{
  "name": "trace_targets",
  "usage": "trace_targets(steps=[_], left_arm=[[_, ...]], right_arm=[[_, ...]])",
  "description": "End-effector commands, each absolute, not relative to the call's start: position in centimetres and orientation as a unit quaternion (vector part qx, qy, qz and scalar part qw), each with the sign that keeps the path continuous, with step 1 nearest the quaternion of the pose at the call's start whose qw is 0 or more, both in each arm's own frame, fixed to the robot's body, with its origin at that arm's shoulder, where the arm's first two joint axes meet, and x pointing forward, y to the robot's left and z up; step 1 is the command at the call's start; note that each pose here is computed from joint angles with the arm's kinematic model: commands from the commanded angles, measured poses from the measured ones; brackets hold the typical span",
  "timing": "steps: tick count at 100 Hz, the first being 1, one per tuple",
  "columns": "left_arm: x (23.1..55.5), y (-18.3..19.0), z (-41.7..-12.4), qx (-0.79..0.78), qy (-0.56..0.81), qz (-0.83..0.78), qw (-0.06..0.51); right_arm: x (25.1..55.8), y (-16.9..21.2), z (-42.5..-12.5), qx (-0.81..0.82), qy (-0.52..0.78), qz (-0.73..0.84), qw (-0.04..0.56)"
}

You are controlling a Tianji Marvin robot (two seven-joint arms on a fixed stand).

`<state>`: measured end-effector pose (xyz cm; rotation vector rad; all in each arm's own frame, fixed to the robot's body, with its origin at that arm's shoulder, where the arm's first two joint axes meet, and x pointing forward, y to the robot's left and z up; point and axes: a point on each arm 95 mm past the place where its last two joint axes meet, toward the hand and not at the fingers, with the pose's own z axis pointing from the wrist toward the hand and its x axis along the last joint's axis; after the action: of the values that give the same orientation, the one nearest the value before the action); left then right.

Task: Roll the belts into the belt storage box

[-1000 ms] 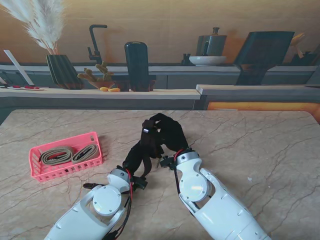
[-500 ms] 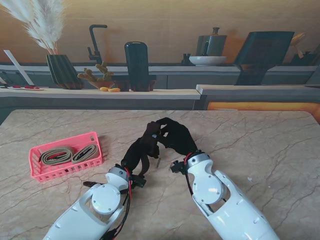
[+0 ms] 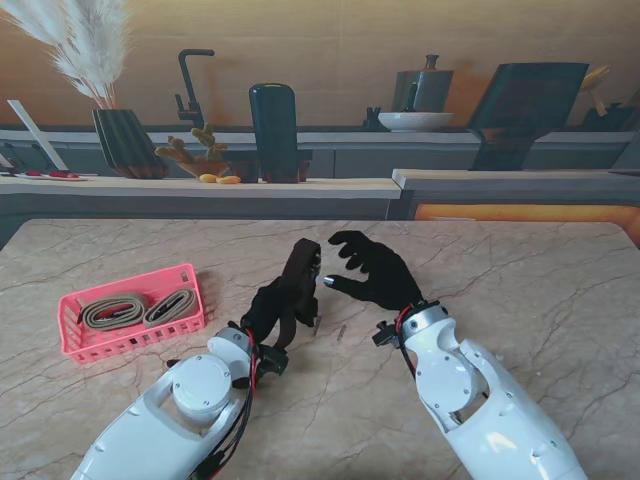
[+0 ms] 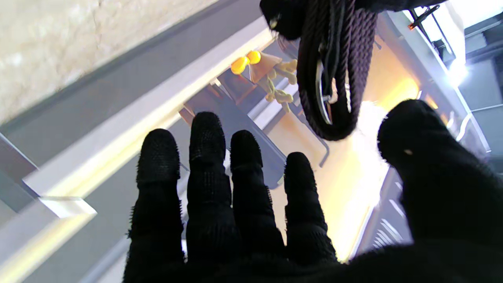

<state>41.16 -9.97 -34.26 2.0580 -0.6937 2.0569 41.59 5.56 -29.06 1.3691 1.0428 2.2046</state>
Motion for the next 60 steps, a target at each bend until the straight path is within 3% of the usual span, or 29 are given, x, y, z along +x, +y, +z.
trace_targets(steps=[1, 45, 60], left_arm=[[40.8, -10.2, -34.0, 0.688, -0.223, 0.685, 0.086], [39.7, -9.5, -33.2, 0.759, -0.183, 0.592, 0.198], [39.5, -9.6, -33.2, 0.764, -0.185, 0.580, 0.213]], right_arm=[[41.7, 4.9, -28.9, 0.468, 0.370, 0.782, 0.181], [43.3, 3.6, -28.7, 0.289, 0.477, 0.788, 0.261], [44.0, 4.2, -28.6, 0.242, 0.497, 0.789, 0.269]])
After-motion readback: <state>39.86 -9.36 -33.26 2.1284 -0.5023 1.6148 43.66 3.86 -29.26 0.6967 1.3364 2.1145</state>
